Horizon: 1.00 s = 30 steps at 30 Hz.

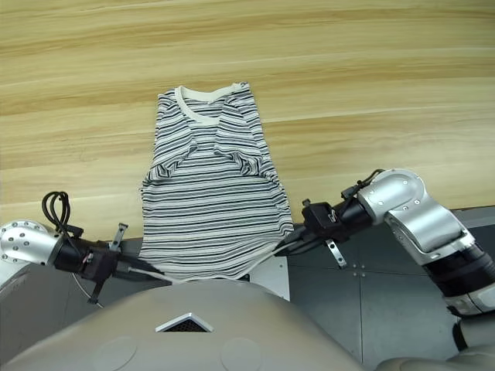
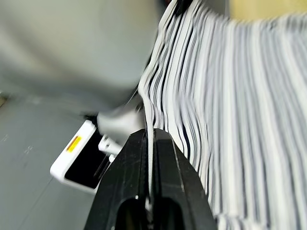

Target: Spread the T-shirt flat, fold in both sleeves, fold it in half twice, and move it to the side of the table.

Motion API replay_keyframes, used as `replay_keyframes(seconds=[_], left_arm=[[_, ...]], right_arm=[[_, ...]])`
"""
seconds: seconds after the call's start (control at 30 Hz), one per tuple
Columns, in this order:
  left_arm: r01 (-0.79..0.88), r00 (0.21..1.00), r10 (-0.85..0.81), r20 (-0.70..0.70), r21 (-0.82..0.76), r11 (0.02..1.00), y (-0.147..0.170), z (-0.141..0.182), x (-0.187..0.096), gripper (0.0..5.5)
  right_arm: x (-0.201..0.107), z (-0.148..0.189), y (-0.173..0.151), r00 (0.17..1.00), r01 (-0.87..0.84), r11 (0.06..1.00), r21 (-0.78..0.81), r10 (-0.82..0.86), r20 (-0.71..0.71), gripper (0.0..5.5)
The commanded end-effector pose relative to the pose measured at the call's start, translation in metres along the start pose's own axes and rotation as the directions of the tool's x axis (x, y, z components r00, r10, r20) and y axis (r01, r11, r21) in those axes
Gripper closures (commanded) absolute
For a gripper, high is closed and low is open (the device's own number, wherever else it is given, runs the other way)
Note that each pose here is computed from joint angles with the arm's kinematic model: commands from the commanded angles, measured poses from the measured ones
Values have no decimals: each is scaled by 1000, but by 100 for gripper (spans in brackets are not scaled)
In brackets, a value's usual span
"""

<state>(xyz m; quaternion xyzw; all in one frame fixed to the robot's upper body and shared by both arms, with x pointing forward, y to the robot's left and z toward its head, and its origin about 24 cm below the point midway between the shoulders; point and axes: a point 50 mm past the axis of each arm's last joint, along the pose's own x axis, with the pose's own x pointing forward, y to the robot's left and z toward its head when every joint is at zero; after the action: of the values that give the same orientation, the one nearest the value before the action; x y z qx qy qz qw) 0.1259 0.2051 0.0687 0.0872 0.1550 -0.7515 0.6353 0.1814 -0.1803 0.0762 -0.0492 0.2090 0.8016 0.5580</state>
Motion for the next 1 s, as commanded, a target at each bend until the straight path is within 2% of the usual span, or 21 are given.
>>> replay_keyframes(seconds=[0.03,0.2,0.27,0.33,0.4,0.5,0.57,0.63,0.9,1.0], left_arm=[[-159,974,170,153,-84,984,40,14,-24,539],[-258,890,339,306,-275,926,82,13,-43,539],[-346,839,436,325,-300,889,102,9,-47,539],[-519,758,593,271,-300,800,125,-2,-50,539],[-642,681,703,207,-294,708,140,-11,-50,539],[-746,566,805,180,-305,592,154,-20,-47,539],[-783,521,839,153,-305,542,160,-24,-42,539],[-806,507,856,101,-296,512,166,-29,-39,539],[-885,424,903,-66,-240,398,188,-42,-30,539],[-918,364,925,-110,-213,336,193,-45,-31,491]], right_arm=[[-13,22,-36,979,142,989,26,-145,145,540],[-20,21,-70,925,236,957,171,-275,262,540],[-26,22,-90,855,358,910,211,-410,318,540],[-31,18,-113,736,567,797,208,-603,306,540],[-32,13,-128,620,707,678,201,-731,286,540],[-30,15,-143,467,834,526,167,-833,297,540],[-31,21,-153,367,889,426,166,-882,294,540],[-29,24,-160,335,911,383,153,-904,265,540],[-15,20,-180,307,941,321,108,-943,126,540],[-15,10,-184,285,954,286,86,-958,28,486]])
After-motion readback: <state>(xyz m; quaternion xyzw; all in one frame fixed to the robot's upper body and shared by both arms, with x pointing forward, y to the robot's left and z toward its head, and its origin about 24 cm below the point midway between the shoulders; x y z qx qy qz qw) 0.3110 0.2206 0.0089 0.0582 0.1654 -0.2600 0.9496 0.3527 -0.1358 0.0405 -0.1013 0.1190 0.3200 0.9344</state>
